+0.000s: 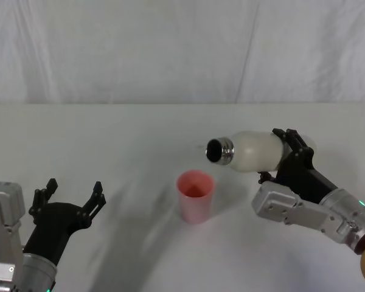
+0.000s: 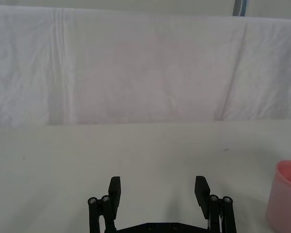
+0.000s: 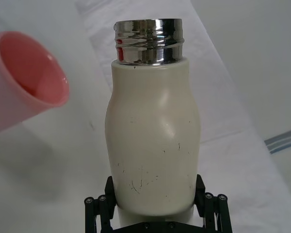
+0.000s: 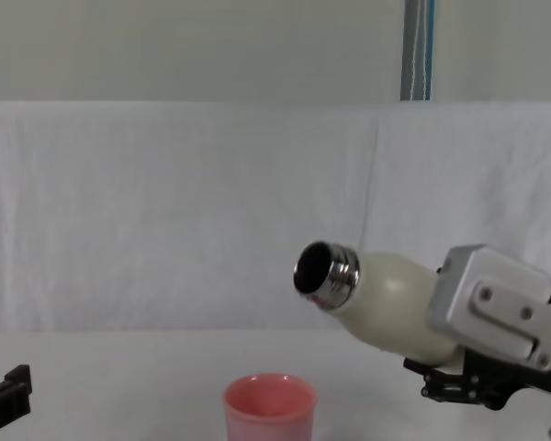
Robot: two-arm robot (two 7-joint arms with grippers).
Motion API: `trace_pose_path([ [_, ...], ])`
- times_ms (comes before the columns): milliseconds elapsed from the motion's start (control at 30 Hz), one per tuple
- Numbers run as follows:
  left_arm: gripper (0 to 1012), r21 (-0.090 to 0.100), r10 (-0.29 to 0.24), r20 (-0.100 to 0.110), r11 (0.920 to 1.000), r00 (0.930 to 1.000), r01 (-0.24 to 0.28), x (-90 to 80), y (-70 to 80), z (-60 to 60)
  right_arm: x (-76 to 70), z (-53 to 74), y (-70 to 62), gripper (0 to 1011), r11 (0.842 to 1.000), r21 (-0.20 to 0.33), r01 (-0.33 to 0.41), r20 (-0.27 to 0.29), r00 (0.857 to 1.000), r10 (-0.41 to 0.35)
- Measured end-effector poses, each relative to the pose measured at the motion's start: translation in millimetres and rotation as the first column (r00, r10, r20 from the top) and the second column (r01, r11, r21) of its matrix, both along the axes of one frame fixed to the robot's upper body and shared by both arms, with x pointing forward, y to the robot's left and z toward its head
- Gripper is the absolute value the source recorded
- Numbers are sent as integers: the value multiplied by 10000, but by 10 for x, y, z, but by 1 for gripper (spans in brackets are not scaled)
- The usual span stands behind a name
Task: Grasp the thermos with one hand and pour water into the cup lid.
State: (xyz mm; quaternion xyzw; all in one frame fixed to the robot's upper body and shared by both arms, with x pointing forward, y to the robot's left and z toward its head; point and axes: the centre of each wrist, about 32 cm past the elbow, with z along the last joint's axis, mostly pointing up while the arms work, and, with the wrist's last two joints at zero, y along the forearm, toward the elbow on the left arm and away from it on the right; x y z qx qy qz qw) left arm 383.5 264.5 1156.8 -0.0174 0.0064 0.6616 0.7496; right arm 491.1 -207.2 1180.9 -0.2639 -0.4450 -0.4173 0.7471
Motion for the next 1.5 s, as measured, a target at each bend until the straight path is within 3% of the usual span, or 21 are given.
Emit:
trace_pose_path([
  [333,1001,0,-1,0,10000,10000,1,0,0,0,90,-22,20,951,9929,-1189,38,695,9976,45],
  [1500,1001,-1,-1,0,10000,10000,1,0,0,0,316,-37,113,951,9670,-2545,-129,1536,9867,536],
])
